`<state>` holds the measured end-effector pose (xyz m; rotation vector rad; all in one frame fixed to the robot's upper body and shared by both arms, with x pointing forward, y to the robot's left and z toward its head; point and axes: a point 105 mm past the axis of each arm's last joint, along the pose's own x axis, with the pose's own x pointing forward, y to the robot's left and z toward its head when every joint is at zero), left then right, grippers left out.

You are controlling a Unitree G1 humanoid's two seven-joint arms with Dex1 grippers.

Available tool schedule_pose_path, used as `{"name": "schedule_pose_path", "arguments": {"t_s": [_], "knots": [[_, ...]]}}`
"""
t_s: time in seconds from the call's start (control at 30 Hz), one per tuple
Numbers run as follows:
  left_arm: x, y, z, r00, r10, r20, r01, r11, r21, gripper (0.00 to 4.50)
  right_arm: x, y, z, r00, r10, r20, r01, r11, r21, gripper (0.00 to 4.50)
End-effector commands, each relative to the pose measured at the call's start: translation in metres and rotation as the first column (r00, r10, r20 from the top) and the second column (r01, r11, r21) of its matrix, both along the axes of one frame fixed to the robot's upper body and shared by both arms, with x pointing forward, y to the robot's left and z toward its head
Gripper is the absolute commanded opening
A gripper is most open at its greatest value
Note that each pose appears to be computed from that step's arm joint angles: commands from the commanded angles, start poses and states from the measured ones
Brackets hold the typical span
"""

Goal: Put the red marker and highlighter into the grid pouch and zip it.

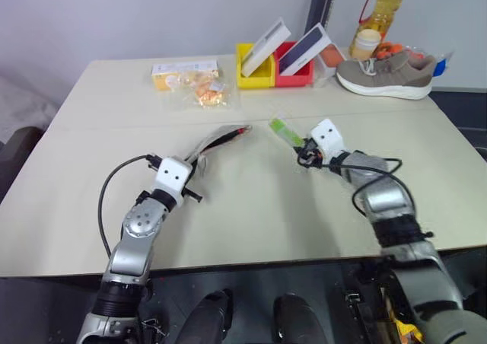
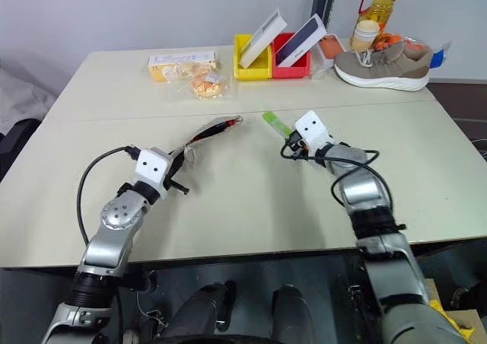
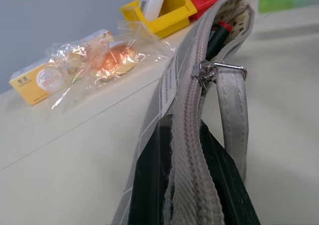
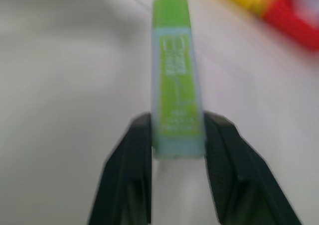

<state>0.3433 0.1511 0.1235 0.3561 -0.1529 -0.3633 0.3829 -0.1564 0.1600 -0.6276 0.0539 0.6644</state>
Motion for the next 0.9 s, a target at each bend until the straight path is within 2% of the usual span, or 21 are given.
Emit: {"name": "schedule_pose_path", "arguments": {"t_s": [0.03,0.2,0.67,0.9], "knots": [[0.000,0.000,0.015,0.998,-0.035,0.048,0.036,0.999,-0.009,0.00,-0.040,0.026,0.019,0.969,0.248,0.003,-0.248,0.968,-0.034,0.86],[-0.002,-0.004,0.016,0.996,-0.081,0.049,0.081,0.997,-0.006,0.00,-0.051,0.038,0.028,0.960,0.279,0.001,-0.279,0.960,-0.006,0.86],[-0.017,-0.021,0.015,0.982,-0.184,0.049,0.184,0.983,0.012,0.00,-0.042,0.050,0.017,0.966,0.258,-0.027,-0.259,0.965,-0.050,0.86],[-0.029,-0.030,0.016,0.962,-0.268,0.048,0.266,0.963,0.046,0.00,-0.048,0.058,0.017,0.944,0.330,-0.013,-0.326,0.923,-0.203,0.86]]}}
